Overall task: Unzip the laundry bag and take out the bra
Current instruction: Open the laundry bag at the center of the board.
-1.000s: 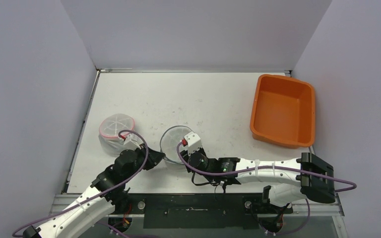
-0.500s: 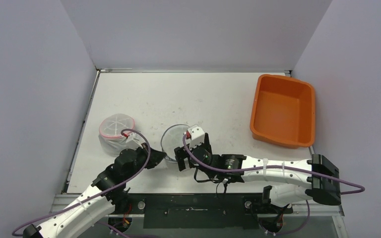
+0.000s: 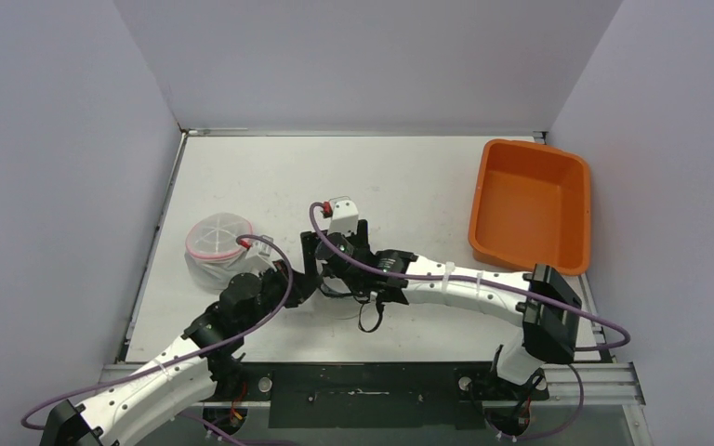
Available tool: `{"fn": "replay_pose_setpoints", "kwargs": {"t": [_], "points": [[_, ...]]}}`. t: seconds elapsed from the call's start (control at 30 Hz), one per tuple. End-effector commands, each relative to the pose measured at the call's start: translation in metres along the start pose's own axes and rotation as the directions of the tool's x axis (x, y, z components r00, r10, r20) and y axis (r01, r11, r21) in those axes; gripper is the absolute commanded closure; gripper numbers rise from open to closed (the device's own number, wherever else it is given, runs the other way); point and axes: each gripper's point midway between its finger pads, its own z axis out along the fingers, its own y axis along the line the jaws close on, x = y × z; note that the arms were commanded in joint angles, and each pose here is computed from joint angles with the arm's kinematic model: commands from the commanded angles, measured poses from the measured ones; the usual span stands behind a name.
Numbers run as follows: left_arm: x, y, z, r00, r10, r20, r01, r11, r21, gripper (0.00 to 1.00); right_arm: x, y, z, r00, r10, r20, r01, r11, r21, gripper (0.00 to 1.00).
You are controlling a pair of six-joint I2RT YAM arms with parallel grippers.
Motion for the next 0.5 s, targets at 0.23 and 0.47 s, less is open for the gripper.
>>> {"fn": "replay_pose_setpoints", "kwargs": {"t": [0.23,0.47], "points": [[-0.016,-0.034,0.001,0.998,0.030,0.056,-0.036,0.992,0.124,1.00,0.002,-0.001,0.020,0.998,-0.022,-0.051,0.027,0.995,0.098,0.28],[-0.015,-0.029,0.001,0.998,0.032,0.058,-0.038,0.993,0.108,1.00,0.000,-0.011,0.009,0.999,-0.033,-0.032,0.037,0.992,0.123,0.59]]}}
